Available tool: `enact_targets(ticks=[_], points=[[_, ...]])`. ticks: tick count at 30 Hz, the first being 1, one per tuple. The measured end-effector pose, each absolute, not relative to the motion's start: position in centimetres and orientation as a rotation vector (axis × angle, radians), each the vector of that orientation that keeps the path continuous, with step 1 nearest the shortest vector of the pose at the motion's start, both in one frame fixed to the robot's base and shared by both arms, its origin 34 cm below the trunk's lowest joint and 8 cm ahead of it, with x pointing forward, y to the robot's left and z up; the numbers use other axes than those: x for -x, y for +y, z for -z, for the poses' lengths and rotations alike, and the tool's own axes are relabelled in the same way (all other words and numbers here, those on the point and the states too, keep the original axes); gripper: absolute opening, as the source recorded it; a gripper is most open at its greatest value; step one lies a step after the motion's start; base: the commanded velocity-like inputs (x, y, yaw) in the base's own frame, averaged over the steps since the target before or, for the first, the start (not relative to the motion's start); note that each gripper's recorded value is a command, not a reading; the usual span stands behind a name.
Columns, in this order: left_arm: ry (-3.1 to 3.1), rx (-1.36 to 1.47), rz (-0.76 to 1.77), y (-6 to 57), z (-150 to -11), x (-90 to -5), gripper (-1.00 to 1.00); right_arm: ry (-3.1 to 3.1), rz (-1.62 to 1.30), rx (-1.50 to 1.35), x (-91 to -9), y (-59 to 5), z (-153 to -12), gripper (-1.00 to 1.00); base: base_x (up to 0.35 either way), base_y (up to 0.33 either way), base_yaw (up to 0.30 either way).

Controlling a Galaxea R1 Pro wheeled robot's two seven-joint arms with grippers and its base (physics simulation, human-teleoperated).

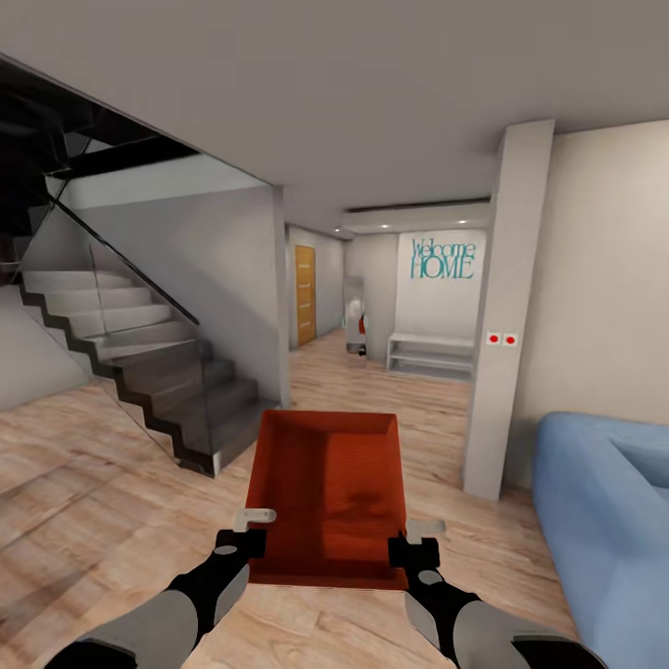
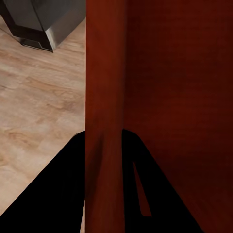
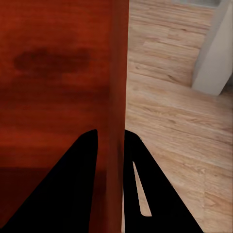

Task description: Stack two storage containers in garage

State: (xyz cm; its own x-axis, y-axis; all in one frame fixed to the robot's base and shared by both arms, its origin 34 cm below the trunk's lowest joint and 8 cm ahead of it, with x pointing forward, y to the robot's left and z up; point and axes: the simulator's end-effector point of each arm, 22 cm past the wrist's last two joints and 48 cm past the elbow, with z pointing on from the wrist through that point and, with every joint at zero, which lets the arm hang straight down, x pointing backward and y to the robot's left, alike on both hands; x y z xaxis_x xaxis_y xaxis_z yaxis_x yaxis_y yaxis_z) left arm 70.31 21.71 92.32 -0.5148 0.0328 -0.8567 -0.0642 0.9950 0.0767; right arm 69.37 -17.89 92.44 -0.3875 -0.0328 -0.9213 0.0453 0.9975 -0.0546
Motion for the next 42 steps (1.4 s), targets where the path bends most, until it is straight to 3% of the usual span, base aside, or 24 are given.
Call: enact_targets(ticks=[24, 34, 42], points=[[2.108, 0.021, -0.12, 21.73, -92.33, -70.31, -1.0, 1.967, 0.084, -0.01, -69.35, -17.87, -92.43, -1.0, 0.322, 0.0, -0.001], [2.108, 0.021, -0.121, 21.72, -92.33, -70.31, -1.0, 1.967, 0.085, -0.011, -69.33, -17.88, -92.41, -1.0, 0.322, 0.0, -0.226], [2.107, 0.018, -0.123, 21.76, -92.34, -70.32, -1.0, 1.967, 0.087, -0.014, -69.27, -17.84, -92.36, -1.0, 0.322, 0.0, -0.044]])
